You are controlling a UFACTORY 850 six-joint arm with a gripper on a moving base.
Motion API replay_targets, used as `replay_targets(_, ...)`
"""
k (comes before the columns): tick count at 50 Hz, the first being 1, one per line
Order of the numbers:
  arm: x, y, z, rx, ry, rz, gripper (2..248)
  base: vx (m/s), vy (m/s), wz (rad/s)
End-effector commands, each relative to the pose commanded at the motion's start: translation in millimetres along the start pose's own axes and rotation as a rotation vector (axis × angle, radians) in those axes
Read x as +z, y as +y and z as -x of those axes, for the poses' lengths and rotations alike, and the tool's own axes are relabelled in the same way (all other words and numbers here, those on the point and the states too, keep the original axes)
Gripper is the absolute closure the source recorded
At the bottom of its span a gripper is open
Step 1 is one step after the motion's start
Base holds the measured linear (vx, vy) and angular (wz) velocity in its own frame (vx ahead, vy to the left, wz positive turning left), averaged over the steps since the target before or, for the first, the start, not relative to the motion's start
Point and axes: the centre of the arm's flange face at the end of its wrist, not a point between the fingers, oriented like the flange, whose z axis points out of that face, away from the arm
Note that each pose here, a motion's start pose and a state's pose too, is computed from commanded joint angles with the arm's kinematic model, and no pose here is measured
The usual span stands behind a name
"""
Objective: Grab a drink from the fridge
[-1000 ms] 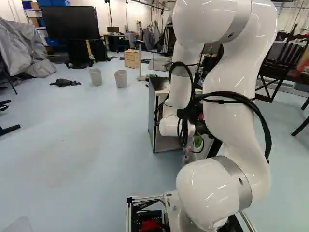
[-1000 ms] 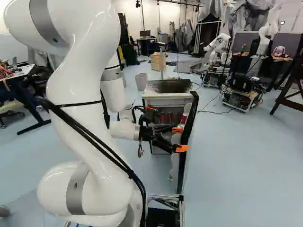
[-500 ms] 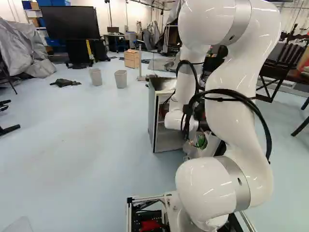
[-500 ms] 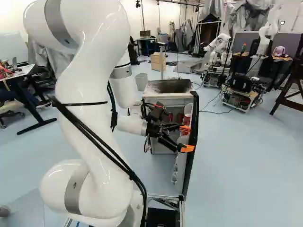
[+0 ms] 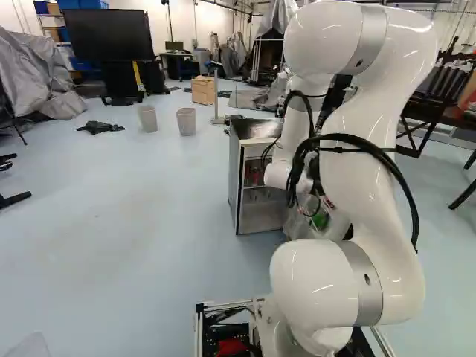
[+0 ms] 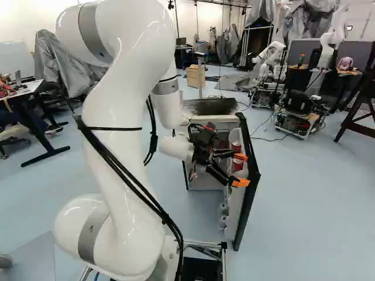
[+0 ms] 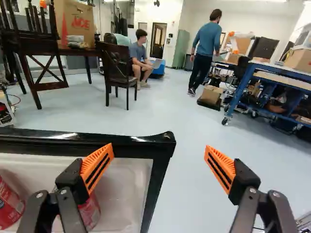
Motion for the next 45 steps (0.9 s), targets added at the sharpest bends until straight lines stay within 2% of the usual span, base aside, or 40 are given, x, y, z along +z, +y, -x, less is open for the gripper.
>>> replay_targets(45, 84, -67.1, -26.6, 0.164, -0.015, 0.173, 3, 0.000, 0.000, 0.000)
